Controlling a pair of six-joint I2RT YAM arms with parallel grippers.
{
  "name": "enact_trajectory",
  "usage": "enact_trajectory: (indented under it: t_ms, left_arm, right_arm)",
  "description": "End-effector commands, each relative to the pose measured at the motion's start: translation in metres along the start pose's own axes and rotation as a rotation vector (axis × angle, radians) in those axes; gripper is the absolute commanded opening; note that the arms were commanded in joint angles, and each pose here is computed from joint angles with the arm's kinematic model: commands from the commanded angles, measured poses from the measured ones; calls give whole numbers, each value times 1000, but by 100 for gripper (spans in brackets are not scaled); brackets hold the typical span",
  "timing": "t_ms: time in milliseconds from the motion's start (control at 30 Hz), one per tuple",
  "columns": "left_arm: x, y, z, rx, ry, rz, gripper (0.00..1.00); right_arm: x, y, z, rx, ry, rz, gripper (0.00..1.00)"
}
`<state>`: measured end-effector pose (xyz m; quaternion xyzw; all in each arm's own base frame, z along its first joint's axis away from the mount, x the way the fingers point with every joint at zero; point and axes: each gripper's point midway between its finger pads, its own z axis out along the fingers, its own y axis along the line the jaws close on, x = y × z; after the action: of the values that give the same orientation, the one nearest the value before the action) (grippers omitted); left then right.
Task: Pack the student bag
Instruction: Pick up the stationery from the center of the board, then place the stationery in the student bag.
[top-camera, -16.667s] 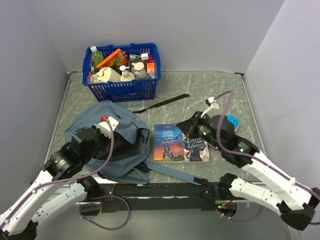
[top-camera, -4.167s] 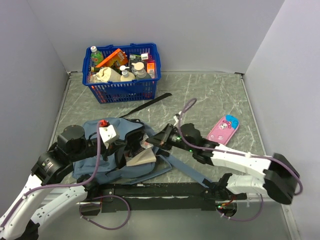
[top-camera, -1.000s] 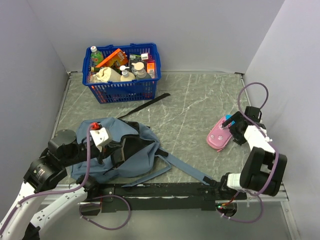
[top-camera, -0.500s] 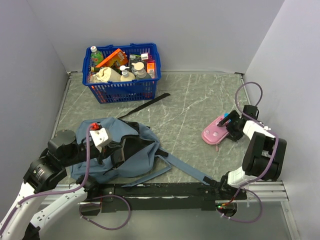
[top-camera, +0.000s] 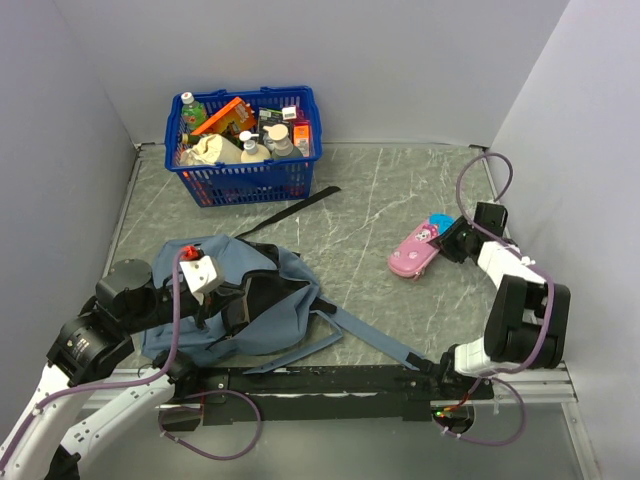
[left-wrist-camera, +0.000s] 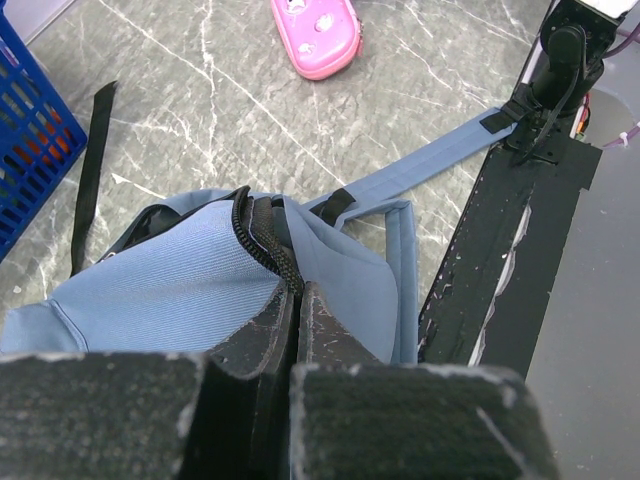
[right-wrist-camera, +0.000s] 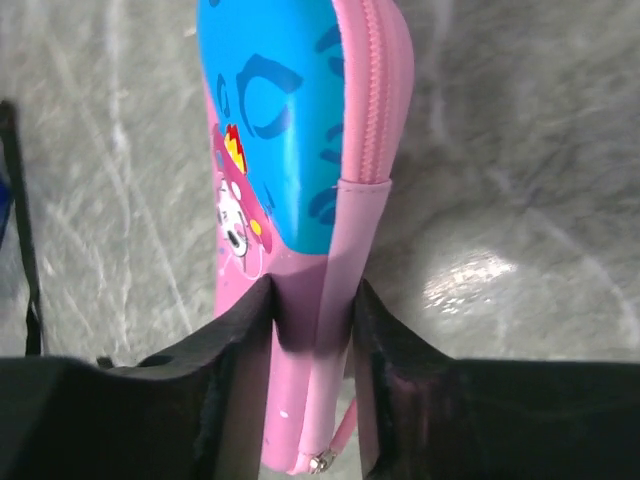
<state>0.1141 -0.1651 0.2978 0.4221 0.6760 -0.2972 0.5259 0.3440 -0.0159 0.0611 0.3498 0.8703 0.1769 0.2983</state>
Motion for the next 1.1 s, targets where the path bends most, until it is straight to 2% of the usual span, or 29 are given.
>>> enact_trajectory:
  t_ms: [0,33,67,100,300,400,533,733,900,1000,1067]
  left_arm:
    - [-42,-7,-3,46,-150,51,1]
    - [-43,-8,-3,49,-152,48,1]
    - [-44,-8,-3,51,-156,49,1]
    - [-44,-8,-3,52,-154,47,1]
    - [-49,-8,-6,49,-165,45,1]
    - [-50,-9,-6,54,-166,44,1]
    - [-49,-8,-5,50,-164,41,1]
    - [-50,-8,-5,54,-168,44,1]
    - [-54,-6,-4,49,-175,48,1]
    - [-56,-6,-4,49,-177,51,1]
    - [-58,-7,-5,50,-178,55,1]
  right_arm:
    - [0,31,-20,-98,-38,-108,19]
    - [0,38,-23,-114,-38,-125,15]
    - [2,44,-26,-132,-34,-144,6]
    - [11,56,-28,-151,-14,-187,1]
    - [49,83,-40,-241,31,-256,0]
    - [81,114,-55,-365,93,-291,0]
    - [99,155,-97,-554,113,-268,0]
    - [143,203,-151,-756,246,-284,0]
    - [213,239,-179,-834,416,-324,0]
    - [253,244,-177,-803,522,-331,0]
    - [264,243,-176,-786,551,-326,0]
